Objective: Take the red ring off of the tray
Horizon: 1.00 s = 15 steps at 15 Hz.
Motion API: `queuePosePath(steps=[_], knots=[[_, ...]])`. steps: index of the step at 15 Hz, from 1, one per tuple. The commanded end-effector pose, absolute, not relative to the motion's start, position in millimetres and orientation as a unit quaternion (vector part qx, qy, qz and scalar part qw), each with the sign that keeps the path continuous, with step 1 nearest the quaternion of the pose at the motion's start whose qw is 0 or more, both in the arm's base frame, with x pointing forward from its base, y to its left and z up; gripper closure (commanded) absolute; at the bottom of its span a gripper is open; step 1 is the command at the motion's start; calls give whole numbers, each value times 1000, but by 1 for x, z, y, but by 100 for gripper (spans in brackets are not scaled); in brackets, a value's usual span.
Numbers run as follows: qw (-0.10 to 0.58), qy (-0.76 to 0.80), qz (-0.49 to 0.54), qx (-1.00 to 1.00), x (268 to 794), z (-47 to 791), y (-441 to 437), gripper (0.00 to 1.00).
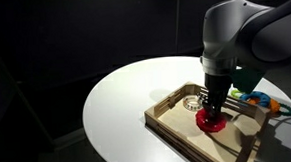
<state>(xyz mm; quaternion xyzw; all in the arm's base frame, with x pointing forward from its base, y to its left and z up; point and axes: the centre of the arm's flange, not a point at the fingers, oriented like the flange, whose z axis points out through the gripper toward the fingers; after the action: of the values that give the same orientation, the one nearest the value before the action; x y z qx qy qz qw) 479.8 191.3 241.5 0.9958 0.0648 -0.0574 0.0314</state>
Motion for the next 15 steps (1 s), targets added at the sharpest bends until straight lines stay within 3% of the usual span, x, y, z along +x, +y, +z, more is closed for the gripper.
queuePosePath(steps=[1, 15], knots=[[28, 58, -51, 997, 487, 261, 194, 90], [61, -45, -70, 995, 520, 338, 117, 90]])
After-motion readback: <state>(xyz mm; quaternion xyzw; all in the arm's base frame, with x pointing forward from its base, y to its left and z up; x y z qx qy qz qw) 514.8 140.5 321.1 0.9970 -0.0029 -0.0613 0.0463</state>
